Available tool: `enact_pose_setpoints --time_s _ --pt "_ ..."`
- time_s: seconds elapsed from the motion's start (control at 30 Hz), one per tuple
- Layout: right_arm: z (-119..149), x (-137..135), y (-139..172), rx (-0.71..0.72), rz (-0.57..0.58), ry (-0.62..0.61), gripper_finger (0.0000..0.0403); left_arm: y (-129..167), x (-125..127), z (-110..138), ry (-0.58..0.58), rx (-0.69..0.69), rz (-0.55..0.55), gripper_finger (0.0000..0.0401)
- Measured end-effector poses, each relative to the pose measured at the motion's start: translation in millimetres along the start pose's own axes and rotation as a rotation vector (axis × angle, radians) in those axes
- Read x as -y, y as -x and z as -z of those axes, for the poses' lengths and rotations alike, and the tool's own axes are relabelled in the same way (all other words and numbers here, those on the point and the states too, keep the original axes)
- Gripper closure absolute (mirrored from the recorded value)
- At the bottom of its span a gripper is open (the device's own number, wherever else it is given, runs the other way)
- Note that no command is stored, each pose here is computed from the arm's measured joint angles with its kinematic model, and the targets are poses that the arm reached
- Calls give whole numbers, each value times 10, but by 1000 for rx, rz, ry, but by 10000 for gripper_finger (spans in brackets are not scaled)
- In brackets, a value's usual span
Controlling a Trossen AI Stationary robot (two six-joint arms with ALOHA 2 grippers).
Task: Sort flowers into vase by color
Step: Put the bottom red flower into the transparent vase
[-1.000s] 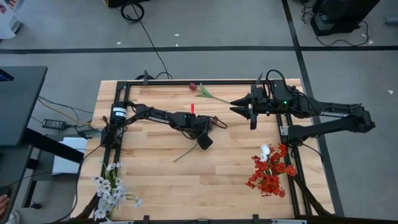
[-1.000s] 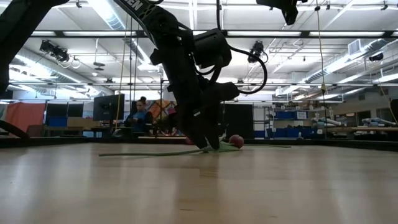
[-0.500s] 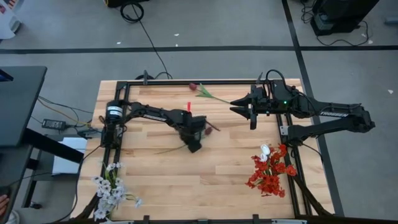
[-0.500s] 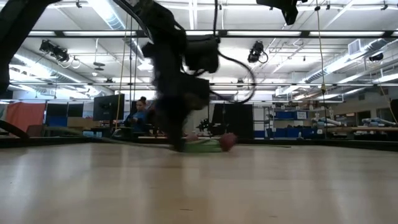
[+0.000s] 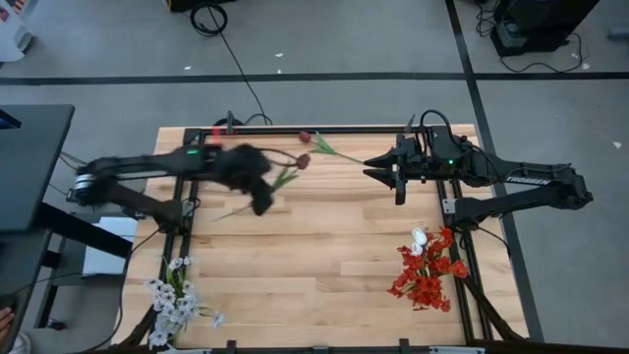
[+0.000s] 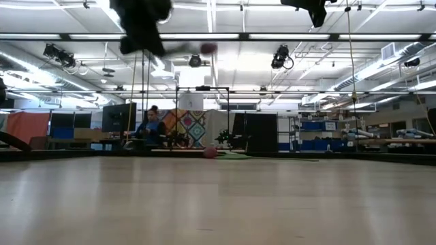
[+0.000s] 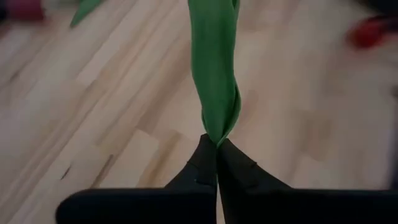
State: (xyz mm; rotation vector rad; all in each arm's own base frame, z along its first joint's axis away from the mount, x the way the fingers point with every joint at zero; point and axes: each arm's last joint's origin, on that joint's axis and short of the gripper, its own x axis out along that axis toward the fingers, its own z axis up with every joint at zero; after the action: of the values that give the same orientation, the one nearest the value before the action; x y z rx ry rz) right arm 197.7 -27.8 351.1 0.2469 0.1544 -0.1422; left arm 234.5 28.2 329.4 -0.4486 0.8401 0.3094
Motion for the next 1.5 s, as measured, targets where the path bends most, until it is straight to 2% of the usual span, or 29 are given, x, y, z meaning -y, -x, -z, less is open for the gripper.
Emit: enact_pose_setpoints --time_s 0.23,0.37,0.47,0.63,0.73,0.97,1.1,1.27,1.5 --pt "0 0 0 0 0 0 271 1071 -145 505 -170 176 124 401" --pt "0 0 0 0 0 0 271 1527 -259 782 -250 317 301 401" --pt "0 0 0 0 0 0 271 1724 -337 972 -312 438 468 401" --pt "0 0 0 0 0 0 271 1728 -443 1301 -322 567 855 401" --pt "0 0 0 0 0 0 271 1662 -501 1475 -351 587 1031 401" --pt "0 0 0 0 0 0 271 1651 -501 1626 -537 586 1446 400" --pt "0 0 0 0 0 0 271 1713 -509 1666 -680 579 1554 398" --pt "0 0 0 0 0 0 271 1781 -512 1674 -796 631 1605 397" --pt "1 0 0 0 0 0 271 1924 -463 1553 -709 659 1653 396"
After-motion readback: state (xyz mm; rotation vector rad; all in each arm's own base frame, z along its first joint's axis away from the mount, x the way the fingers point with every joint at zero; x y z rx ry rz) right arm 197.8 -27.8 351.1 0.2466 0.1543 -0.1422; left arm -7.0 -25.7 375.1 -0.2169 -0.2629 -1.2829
